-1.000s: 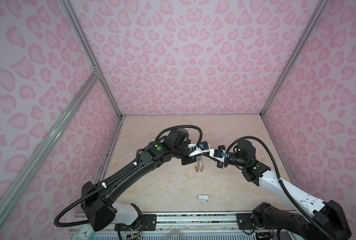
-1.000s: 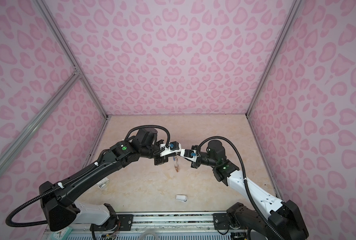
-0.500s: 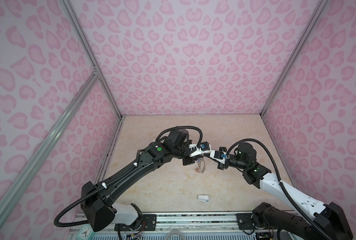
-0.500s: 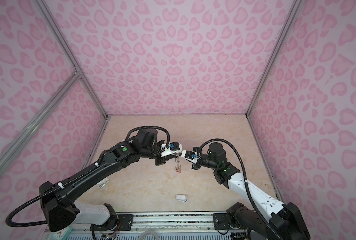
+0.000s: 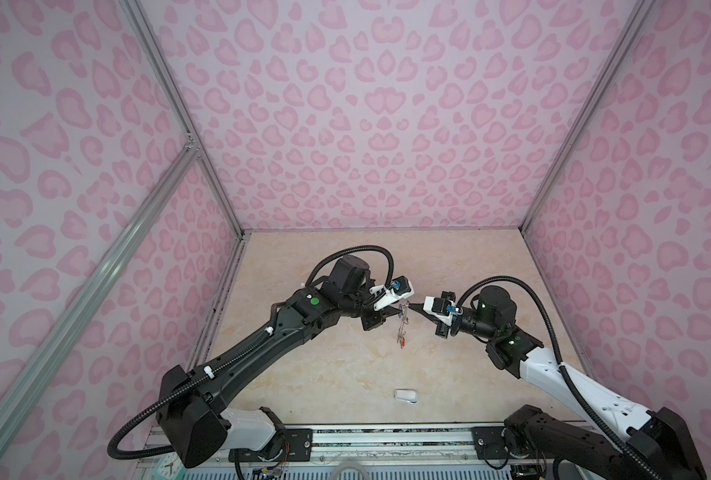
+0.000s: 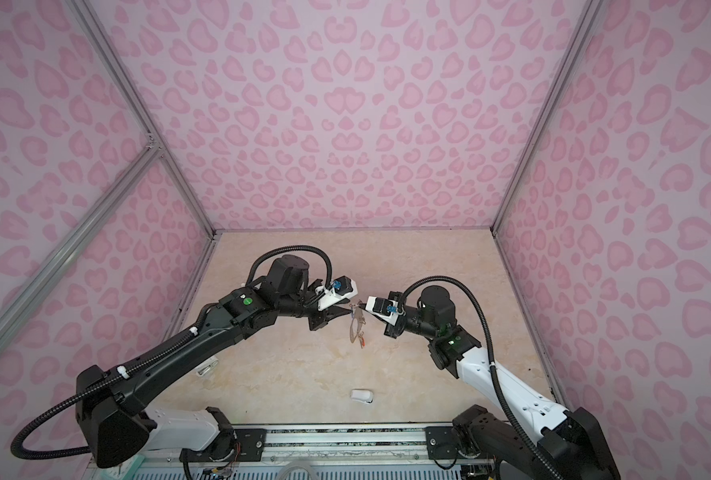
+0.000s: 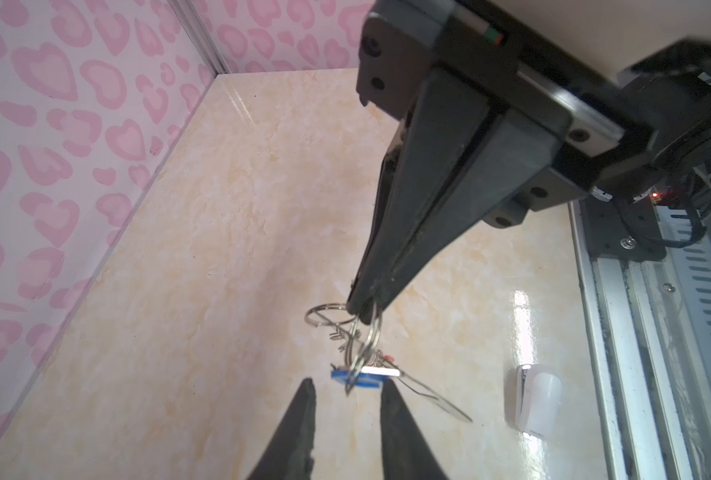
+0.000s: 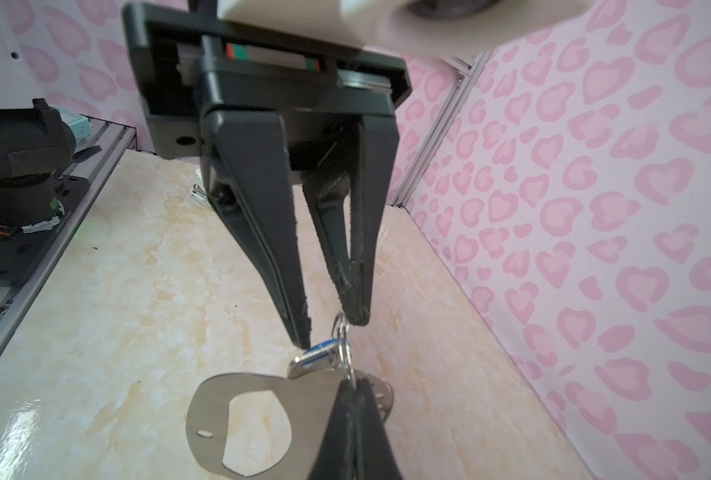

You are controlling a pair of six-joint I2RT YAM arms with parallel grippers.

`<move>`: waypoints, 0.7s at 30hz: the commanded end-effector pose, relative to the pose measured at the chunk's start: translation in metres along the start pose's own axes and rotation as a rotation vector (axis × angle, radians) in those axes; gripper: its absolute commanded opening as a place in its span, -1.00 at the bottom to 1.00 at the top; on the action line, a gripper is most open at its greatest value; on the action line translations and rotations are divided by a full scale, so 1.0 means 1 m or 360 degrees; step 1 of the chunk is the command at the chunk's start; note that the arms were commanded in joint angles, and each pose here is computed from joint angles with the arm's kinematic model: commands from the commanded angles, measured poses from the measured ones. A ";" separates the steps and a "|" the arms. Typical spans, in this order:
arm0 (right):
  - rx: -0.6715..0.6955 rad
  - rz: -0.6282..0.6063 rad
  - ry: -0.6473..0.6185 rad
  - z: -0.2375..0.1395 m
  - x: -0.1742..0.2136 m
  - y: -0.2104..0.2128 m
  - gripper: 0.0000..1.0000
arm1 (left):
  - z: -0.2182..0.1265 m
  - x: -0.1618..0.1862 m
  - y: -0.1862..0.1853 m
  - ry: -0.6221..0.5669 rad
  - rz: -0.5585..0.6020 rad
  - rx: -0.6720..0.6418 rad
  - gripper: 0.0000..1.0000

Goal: Put the keys on the keyring

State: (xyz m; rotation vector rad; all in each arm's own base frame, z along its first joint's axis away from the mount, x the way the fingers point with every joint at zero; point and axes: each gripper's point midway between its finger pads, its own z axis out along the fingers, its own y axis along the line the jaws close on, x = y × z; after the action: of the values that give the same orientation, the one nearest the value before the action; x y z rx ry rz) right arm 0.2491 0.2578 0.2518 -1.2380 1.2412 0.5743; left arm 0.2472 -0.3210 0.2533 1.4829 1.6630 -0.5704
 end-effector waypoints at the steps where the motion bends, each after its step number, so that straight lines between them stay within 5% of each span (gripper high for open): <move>1: 0.0027 -0.0001 -0.0019 0.001 -0.005 -0.005 -1.00 | -0.001 -0.008 0.002 -0.0074 -0.0068 -0.0025 -0.29; 21: 0.0049 0.0043 0.0026 0.004 0.001 -0.012 -1.00 | 0.023 0.001 0.006 -0.0077 -0.0262 -0.0102 -0.15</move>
State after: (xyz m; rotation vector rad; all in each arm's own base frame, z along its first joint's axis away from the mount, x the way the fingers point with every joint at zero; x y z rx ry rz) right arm 0.2581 0.2578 0.2484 -1.2169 1.2930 0.5736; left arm 0.2553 -0.3329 0.2389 1.3138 1.7654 -0.6170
